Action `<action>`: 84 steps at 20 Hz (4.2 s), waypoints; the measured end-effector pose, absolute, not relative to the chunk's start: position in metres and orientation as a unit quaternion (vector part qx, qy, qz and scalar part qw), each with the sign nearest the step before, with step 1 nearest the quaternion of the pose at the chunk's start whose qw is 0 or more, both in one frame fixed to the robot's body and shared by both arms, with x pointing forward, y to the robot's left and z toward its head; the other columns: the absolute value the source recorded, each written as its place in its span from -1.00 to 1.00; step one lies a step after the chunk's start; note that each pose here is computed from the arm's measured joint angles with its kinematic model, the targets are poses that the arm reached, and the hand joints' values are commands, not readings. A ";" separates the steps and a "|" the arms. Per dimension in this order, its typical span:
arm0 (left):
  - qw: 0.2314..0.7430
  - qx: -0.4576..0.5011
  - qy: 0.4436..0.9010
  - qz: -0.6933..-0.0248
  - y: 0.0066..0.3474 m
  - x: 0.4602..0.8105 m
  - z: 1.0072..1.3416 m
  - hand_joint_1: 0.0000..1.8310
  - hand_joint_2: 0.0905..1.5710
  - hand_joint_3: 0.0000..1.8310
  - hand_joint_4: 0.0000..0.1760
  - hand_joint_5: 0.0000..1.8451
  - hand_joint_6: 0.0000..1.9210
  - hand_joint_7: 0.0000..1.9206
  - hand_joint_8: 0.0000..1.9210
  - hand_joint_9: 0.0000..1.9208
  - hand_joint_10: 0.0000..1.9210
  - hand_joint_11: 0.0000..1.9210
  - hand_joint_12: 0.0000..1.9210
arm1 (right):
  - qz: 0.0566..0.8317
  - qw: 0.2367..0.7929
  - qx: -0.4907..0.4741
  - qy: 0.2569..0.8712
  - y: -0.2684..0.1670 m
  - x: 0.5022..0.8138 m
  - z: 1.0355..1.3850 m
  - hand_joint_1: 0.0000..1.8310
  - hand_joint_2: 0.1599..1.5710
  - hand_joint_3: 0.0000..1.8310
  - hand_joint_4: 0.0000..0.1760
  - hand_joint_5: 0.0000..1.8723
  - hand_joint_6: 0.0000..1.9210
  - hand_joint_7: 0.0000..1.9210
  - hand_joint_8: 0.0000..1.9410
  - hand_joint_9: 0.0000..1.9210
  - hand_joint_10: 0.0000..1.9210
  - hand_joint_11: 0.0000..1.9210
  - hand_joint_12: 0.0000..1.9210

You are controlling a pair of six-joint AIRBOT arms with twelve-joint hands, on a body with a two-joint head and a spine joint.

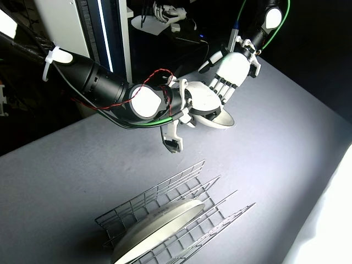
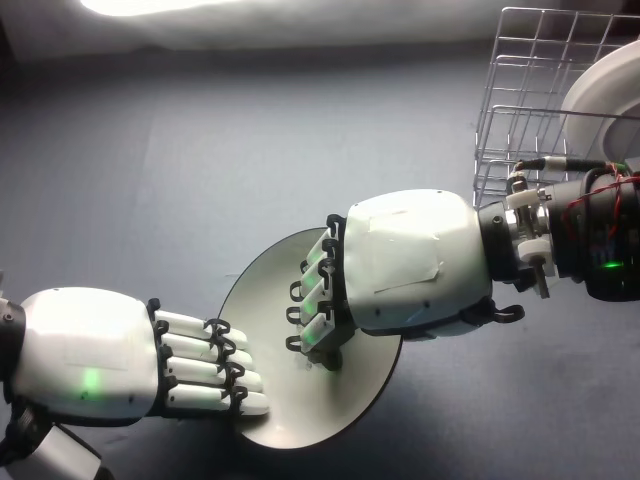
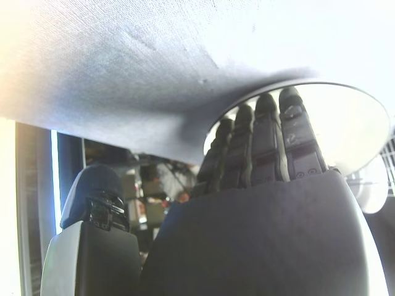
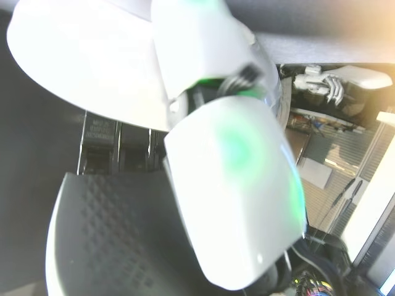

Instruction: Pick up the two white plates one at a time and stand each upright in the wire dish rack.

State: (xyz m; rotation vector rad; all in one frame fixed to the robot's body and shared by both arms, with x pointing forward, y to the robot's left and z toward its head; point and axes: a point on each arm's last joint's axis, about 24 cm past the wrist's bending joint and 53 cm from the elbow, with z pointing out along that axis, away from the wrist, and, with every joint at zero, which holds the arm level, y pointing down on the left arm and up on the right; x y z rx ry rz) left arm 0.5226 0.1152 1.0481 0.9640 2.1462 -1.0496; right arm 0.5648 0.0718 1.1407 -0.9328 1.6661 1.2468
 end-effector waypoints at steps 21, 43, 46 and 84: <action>0.438 0.294 0.760 -0.381 0.158 0.616 1.168 -1.00 0.44 -1.00 -1.00 -1.00 -1.00 -1.00 -1.00 -1.00 -1.00 -1.00 -1.00 | 0.607 0.429 -0.036 0.668 -0.013 0.599 1.275 0.52 0.28 -1.00 -1.00 0.09 -0.08 0.10 -0.22 0.11 0.06 0.05 0.27; 0.430 0.307 0.757 -0.385 0.154 0.609 1.172 -1.00 0.45 -1.00 -1.00 -1.00 -1.00 -1.00 -1.00 -1.00 -1.00 -1.00 -1.00 | 0.623 0.407 0.231 0.627 -0.129 0.649 1.326 0.51 0.31 -1.00 -1.00 0.07 -0.03 0.03 -0.09 0.06 0.08 0.02 0.17; 0.430 0.307 0.757 -0.385 0.154 0.609 1.172 -1.00 0.45 -1.00 -1.00 -1.00 -1.00 -1.00 -1.00 -1.00 -1.00 -1.00 -1.00 | 0.610 0.411 0.245 0.632 -0.143 0.654 1.320 0.52 0.28 -1.00 -1.00 0.09 -0.09 0.09 -0.18 0.12 0.00 0.07 0.11; 0.420 0.318 0.755 -0.390 0.146 0.600 1.168 -1.00 0.44 -1.00 -1.00 -1.00 -1.00 -1.00 -1.00 -1.00 -1.00 -1.00 -1.00 | 0.485 0.500 0.186 0.692 -0.205 0.684 1.268 0.23 0.31 -1.00 -1.00 -0.61 -1.00 -0.63 -1.00 -0.57 -1.00 -0.91 0.27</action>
